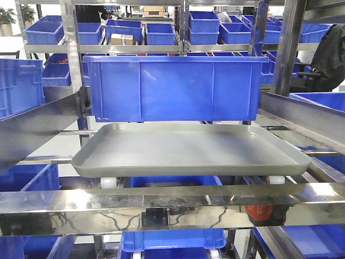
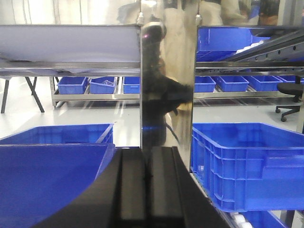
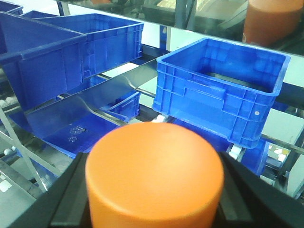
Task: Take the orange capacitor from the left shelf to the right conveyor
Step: 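Lift the orange capacitor off the tray with the right gripper, then drive the base away from the shelf toward the round conveyor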
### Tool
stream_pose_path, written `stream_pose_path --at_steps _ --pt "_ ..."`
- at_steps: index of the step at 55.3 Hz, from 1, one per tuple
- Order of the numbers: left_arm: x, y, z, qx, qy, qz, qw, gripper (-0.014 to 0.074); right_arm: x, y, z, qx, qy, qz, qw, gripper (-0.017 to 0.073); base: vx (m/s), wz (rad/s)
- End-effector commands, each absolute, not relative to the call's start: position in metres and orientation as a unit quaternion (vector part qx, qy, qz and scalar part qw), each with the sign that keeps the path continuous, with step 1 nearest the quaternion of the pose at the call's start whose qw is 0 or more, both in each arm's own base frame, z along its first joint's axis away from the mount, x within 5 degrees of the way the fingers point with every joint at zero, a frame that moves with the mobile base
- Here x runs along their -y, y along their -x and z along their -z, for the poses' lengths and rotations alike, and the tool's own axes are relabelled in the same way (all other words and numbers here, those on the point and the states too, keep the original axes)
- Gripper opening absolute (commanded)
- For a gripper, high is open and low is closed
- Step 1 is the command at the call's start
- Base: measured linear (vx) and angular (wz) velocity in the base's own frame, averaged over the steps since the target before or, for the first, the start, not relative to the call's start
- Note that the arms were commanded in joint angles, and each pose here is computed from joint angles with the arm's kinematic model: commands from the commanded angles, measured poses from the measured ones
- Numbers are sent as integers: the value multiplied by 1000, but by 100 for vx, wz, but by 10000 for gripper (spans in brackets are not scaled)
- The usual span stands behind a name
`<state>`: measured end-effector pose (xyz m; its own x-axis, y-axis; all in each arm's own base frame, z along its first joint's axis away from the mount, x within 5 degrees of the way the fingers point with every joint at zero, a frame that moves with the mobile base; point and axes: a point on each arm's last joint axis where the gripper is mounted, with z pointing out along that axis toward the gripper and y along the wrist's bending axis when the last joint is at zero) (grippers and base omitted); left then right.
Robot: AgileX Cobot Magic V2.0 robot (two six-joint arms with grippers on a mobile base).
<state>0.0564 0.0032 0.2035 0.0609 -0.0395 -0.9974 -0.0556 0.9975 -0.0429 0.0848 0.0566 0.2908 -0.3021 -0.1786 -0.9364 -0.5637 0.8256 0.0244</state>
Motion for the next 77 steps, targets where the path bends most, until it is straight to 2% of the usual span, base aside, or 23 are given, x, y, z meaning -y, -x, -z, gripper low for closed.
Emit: stream_pose_path --at_steps 1,77 --pt "-3 -56 -200 -663 35 -4 748 -6 -56 -88 -308 -756 224 -179 588 317 0 0" --pt "-3 -56 -200 -663 35 -4 748 -6 -56 -87 -307 -760 226 -179 582 317 0 2"
